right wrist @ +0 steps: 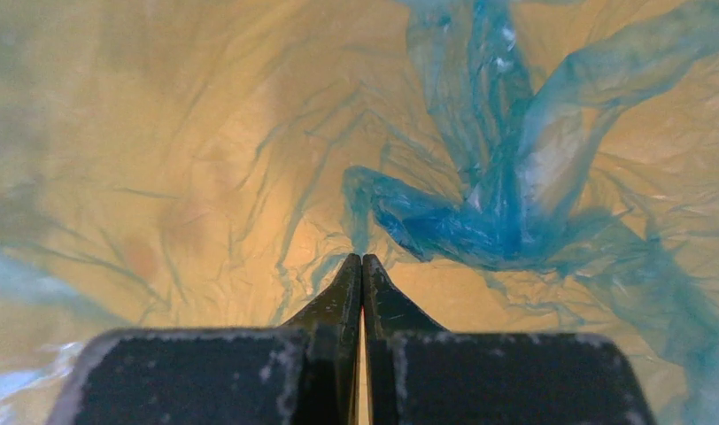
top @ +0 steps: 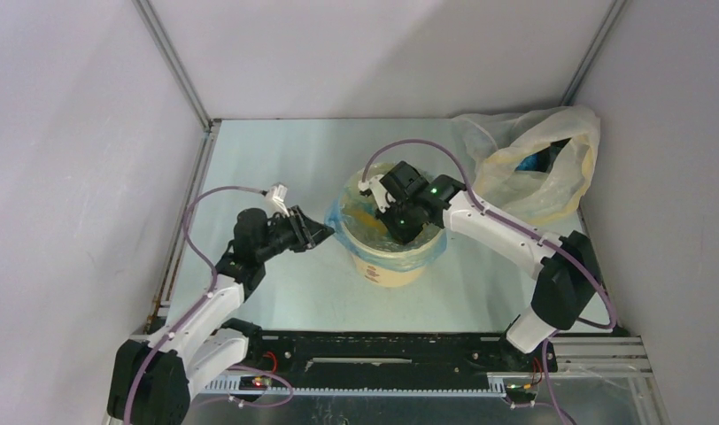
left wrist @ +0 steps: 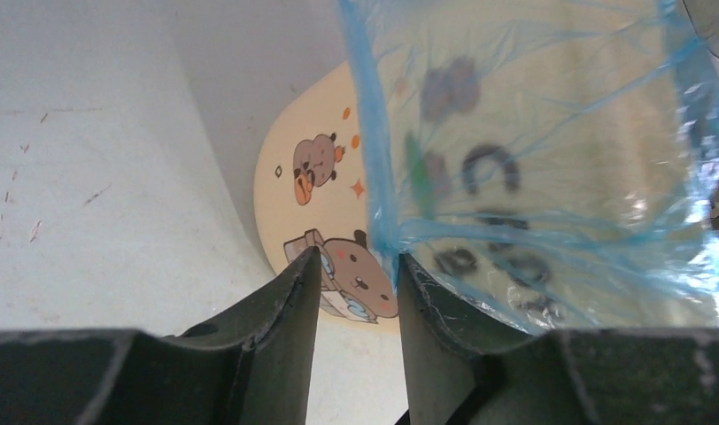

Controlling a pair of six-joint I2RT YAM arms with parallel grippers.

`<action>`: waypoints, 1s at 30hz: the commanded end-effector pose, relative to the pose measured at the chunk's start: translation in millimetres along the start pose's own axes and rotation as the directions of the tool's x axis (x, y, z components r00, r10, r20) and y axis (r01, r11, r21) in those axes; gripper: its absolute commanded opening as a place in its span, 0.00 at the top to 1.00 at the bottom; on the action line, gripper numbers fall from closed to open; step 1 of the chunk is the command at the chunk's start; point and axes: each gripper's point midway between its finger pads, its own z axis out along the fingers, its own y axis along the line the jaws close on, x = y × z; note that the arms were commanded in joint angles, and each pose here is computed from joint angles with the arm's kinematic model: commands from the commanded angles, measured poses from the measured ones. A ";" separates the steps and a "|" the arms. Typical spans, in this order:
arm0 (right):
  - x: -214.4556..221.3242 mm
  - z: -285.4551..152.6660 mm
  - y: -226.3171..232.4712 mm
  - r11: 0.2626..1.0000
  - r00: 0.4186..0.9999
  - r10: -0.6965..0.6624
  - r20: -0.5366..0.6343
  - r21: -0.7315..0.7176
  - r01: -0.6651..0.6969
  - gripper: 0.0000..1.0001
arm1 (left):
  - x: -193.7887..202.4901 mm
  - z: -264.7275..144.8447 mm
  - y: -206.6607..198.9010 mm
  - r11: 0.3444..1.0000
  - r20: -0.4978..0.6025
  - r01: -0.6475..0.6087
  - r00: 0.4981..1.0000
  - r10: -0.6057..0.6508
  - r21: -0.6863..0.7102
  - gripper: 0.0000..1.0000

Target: Put the trash bags into the trash bin

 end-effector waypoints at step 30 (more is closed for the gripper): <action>59.3 104.7 -9.6 0.990 0.978 0.139 -0.153 0.009 -0.139 1.00 | -9.2 -17.8 -27.1 0.996 0.038 -0.049 0.998 0.046 0.078 0.41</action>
